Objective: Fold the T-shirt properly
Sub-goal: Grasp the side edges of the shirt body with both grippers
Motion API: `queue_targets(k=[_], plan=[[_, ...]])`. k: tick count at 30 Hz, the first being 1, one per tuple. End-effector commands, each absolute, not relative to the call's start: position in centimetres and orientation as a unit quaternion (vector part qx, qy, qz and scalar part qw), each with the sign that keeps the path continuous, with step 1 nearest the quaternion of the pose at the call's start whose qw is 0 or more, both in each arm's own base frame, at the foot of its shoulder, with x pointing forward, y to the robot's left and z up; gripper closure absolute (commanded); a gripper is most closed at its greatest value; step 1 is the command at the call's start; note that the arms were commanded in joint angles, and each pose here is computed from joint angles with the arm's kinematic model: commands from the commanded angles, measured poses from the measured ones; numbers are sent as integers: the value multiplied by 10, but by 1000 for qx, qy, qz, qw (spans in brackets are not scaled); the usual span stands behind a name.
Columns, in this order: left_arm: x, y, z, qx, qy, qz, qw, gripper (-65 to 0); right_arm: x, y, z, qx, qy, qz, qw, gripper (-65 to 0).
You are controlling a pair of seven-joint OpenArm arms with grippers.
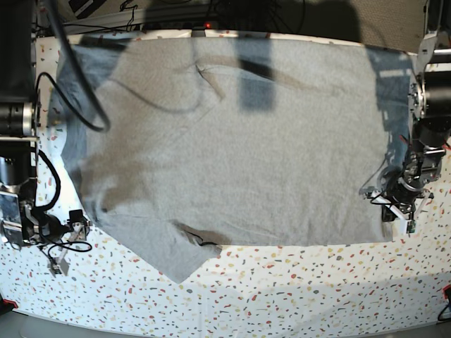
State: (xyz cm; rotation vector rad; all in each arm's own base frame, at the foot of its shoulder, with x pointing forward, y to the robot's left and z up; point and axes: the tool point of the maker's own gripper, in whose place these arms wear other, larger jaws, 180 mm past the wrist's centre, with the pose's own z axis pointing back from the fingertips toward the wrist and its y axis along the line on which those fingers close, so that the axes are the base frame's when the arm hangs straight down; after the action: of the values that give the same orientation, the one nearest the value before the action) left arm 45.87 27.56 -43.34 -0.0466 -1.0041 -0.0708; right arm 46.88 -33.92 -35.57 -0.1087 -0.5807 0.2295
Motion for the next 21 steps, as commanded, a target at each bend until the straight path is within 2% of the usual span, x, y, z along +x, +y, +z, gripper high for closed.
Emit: queue_targets(k=[1, 7, 13, 21], plan=[[468, 277, -423, -19, -484, -37, 874, 0, 477, -346, -342, -63, -295, 117, 946, -411], [468, 271, -425, -24, -484, -38, 874, 0, 462, -360, -361, -94, -257, 131, 953, -411], [470, 271, -423, -25, -491, -38, 870, 0, 463, -358, -364, -89, -263, 128, 952, -411], [473, 271, -417, -25, -507, -37, 861, 0, 479, -323, -366, -56, -293, 151, 943, -411]])
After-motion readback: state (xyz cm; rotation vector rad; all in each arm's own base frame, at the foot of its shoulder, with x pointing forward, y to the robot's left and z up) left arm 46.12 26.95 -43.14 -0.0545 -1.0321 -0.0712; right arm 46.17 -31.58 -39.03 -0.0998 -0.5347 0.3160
